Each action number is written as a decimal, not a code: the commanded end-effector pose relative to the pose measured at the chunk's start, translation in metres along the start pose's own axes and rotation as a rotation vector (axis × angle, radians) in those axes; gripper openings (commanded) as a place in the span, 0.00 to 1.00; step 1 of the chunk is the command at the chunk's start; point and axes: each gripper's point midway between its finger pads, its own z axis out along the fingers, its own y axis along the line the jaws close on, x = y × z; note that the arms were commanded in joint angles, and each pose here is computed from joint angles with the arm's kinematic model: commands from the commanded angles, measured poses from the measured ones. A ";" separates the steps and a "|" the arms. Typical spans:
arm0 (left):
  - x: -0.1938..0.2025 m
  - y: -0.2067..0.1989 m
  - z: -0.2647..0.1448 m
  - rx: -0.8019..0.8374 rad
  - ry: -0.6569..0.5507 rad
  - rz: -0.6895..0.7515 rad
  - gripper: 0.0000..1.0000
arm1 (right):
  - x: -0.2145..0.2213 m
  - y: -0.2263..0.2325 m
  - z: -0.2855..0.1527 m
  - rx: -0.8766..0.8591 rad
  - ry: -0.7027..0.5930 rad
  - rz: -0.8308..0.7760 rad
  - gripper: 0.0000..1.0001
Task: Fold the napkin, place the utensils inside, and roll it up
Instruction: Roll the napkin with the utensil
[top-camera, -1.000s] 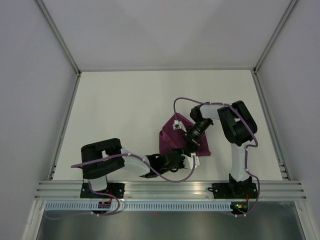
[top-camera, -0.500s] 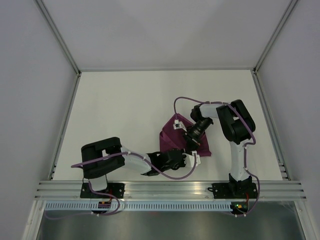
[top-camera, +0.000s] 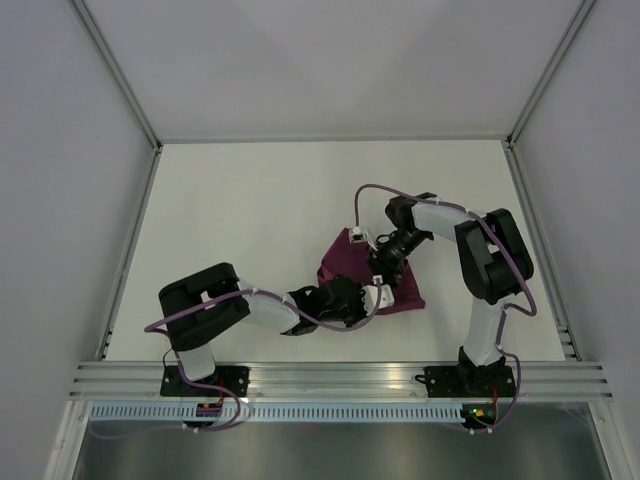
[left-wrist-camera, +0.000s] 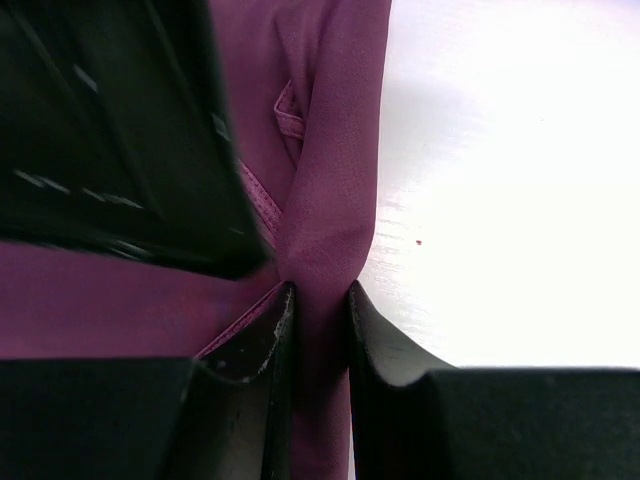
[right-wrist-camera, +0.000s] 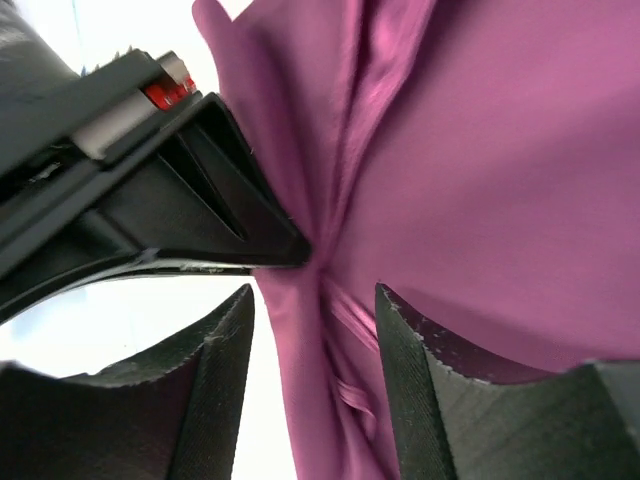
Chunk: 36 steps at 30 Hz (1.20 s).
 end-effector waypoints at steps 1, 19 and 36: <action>0.068 -0.041 -0.015 0.193 0.197 -0.190 0.02 | -0.040 -0.014 -0.031 0.150 -0.133 -0.118 0.58; 0.083 -0.043 -0.025 0.398 0.244 -0.660 0.02 | -0.004 0.031 -0.061 0.430 -0.234 -0.404 0.62; 0.092 -0.049 -0.016 0.480 0.323 -0.849 0.02 | 0.017 0.029 0.006 0.602 -0.066 -0.659 0.63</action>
